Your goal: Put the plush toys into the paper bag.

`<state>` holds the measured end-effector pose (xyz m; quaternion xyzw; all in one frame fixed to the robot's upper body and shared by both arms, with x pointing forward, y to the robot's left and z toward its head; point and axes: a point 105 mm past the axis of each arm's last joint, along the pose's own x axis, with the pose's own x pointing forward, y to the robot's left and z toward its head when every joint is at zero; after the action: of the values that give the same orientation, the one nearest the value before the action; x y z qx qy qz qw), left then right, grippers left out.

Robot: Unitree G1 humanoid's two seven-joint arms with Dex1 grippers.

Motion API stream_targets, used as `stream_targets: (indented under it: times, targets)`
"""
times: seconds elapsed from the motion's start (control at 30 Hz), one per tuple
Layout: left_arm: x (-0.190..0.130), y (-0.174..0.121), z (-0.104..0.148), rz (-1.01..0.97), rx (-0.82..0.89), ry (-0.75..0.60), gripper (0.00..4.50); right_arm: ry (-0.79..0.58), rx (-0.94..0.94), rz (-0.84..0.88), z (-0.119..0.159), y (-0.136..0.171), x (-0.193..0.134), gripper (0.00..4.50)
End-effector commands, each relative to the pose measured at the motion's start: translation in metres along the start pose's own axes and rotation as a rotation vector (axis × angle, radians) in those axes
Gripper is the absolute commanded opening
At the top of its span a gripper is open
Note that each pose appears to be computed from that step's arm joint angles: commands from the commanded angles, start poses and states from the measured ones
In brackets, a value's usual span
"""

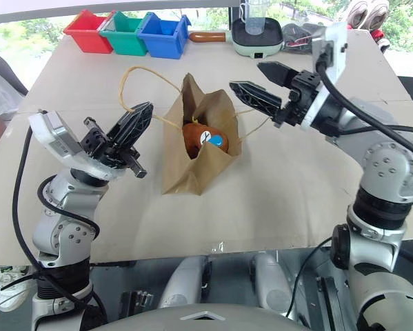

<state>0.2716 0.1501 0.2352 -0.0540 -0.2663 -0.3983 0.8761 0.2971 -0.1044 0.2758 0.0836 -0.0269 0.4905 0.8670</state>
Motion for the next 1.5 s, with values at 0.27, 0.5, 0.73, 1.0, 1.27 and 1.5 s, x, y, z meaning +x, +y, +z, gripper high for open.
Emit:
stream_targets:
  times: [0.27,0.5,0.73,1.0,1.27,1.5]
  targets:
    - [0.004,0.005,0.011,-0.013,0.036,-0.033,0.00,0.229,0.148,-0.232,-0.065,-0.024,-0.013,4.46]
    - [0.007,0.005,0.013,-0.017,0.056,-0.030,0.00,0.065,0.194,-0.156,-0.053,-0.032,0.030,3.63]
    - [0.015,0.023,0.021,-0.019,0.080,-0.015,0.00,-0.247,0.120,0.224,0.012,0.019,0.048,0.16]
    - [0.039,0.076,0.019,-0.085,0.167,0.100,0.00,-0.299,0.001,0.302,0.041,0.065,0.059,0.07]
    - [0.060,0.079,-0.044,-0.206,0.086,0.286,0.00,-0.121,-0.069,-0.035,-0.009,0.014,0.045,0.60]
    - [0.048,0.078,-0.030,-0.232,-0.070,0.250,2.03,0.021,-0.180,0.003,-0.010,0.030,0.003,3.16]
